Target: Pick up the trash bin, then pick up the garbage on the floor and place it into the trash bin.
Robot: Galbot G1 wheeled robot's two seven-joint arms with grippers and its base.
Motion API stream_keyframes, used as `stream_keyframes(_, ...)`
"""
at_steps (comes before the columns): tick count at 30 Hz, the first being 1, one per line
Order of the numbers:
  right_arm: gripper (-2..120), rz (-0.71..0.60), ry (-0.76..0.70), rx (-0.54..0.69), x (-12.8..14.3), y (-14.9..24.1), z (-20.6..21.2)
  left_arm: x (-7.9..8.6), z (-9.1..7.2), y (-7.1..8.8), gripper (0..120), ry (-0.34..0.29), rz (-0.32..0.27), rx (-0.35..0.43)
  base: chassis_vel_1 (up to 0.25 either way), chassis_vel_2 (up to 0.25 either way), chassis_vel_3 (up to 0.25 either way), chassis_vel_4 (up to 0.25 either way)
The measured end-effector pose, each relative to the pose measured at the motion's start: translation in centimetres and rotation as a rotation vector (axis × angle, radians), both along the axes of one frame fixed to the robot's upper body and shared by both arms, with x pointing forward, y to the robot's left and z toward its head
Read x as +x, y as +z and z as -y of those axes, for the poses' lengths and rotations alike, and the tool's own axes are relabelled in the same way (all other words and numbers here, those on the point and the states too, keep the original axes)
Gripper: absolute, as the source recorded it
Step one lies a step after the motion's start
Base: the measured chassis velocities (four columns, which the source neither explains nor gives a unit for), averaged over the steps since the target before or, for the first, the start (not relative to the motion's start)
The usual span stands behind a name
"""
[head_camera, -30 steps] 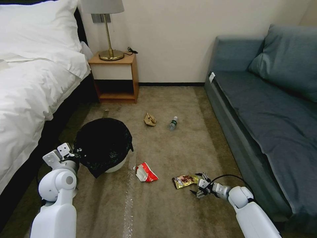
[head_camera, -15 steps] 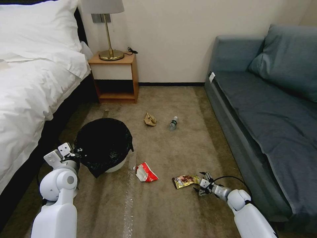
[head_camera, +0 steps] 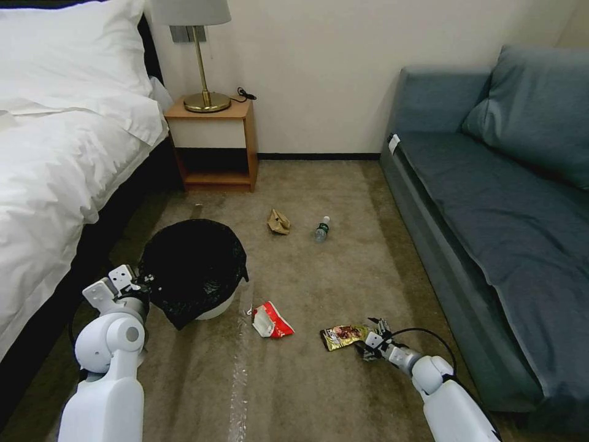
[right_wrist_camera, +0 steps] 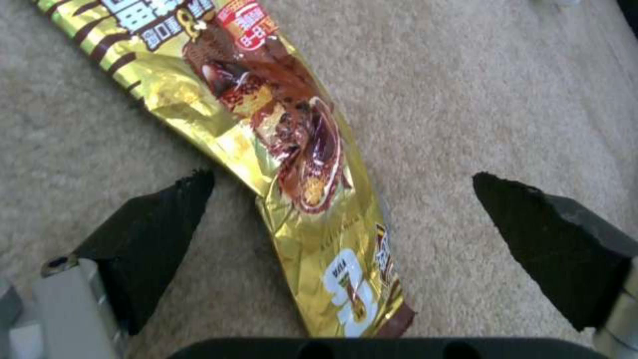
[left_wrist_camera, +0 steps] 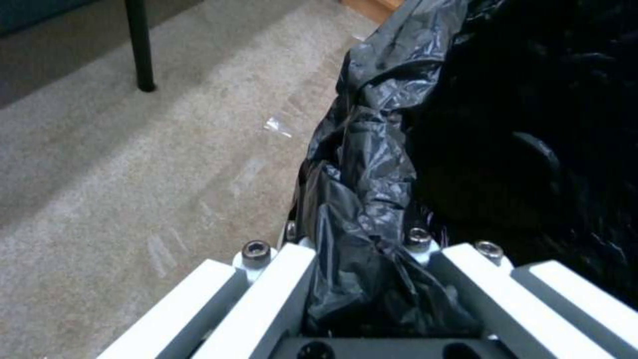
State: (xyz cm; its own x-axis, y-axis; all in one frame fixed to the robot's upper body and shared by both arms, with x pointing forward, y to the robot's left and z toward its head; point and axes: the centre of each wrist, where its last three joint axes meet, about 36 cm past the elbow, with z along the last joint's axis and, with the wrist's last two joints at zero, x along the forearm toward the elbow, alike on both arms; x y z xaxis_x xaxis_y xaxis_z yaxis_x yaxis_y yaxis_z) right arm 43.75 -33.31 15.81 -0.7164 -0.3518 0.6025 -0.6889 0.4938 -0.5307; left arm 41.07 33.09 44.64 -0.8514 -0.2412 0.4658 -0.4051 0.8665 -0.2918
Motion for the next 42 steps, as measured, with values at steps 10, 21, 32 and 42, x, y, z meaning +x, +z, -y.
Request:
stream_keyframes(10, 99, 0.006, -0.018, 0.014, 0.3, -0.9, -0.2, 0.0, 0.2, -0.2, 3, -0.007, 0.001, 0.003, 0.0, 0.0, 0.0, 0.0)
stream_keyframes(21, 67, -0.002, -0.036, 0.034, -0.4, -1.5, 0.4, 0.0, 0.3, 0.0, 3, -0.008, 0.006, 0.006, 0.0, 0.0, 0.0, 0.0)
stream_keyframes(32, 32, 0.0, -0.055, 0.032, -0.7, -1.4, 1.0, 0.0, 0.3, 0.2, 3, -0.01, 0.011, 0.01, 0.0, 0.0, 0.0, 0.0)
stream_keyframes(42, 0, 0.01, -0.07, 0.036, -0.9, -1.3, 1.2, -0.1, 0.3, 0.1, 3, -0.009, 0.013, 0.011, 0.0, 0.0, 0.0, 0.0)
